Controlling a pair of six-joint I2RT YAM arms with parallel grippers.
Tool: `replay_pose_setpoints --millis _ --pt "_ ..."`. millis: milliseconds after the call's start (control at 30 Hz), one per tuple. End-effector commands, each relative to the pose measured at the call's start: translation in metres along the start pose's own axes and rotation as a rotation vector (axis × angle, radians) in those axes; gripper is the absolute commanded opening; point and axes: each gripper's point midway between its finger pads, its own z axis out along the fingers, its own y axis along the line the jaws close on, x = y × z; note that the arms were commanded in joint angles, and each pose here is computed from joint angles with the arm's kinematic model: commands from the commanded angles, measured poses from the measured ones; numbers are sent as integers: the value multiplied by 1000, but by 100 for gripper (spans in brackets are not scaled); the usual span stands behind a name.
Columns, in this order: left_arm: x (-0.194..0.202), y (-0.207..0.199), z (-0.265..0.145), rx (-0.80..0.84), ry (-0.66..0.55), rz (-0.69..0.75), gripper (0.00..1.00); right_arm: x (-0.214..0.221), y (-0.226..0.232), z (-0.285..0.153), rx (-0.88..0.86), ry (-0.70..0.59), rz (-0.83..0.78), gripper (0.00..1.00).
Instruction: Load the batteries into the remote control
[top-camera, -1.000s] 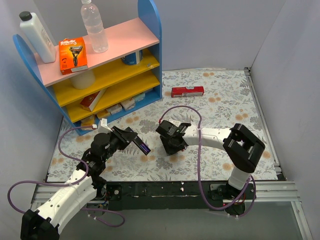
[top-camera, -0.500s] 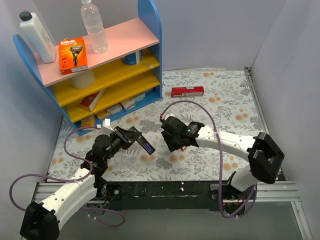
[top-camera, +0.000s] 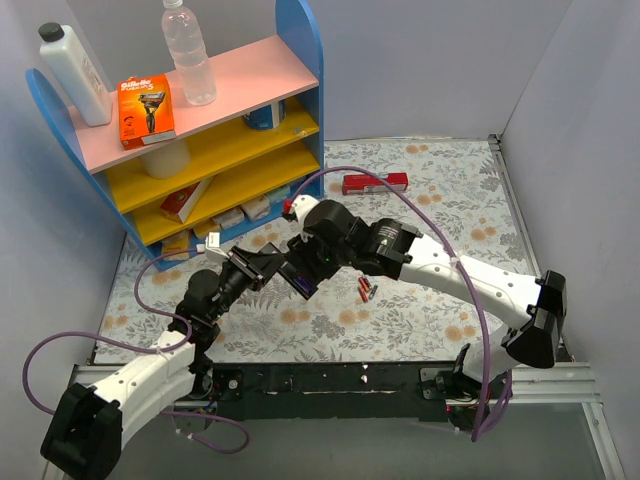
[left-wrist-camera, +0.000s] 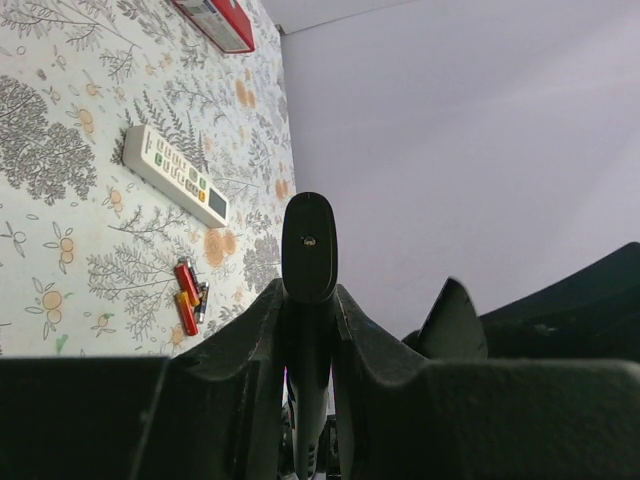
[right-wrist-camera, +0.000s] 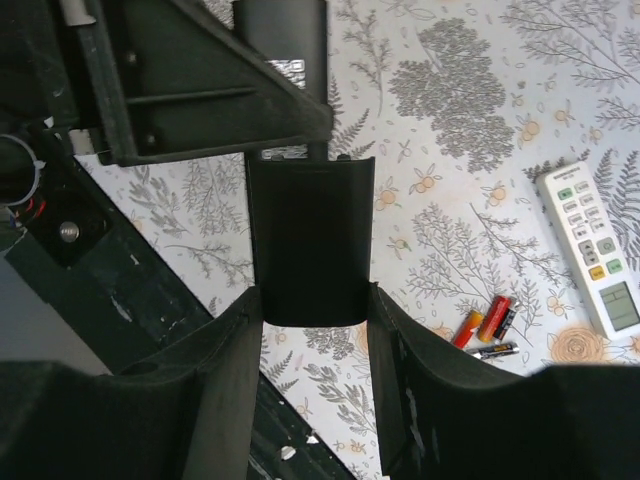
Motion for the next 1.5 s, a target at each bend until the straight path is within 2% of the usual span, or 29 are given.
replay_pose_setpoints --millis 0,267,933,1467 --pt "-5 -20 0 88 -20 -3 0 14 18 1 -25 113 -59 33" --pt "-8 -24 -1 114 -42 -7 0 27 20 1 -2 194 -75 34" --pt "-12 -38 -9 185 -68 -33 0 34 30 0 -19 223 -94 36" --pt "-14 -48 -12 215 -71 -45 0 31 35 4 -13 214 -82 50"
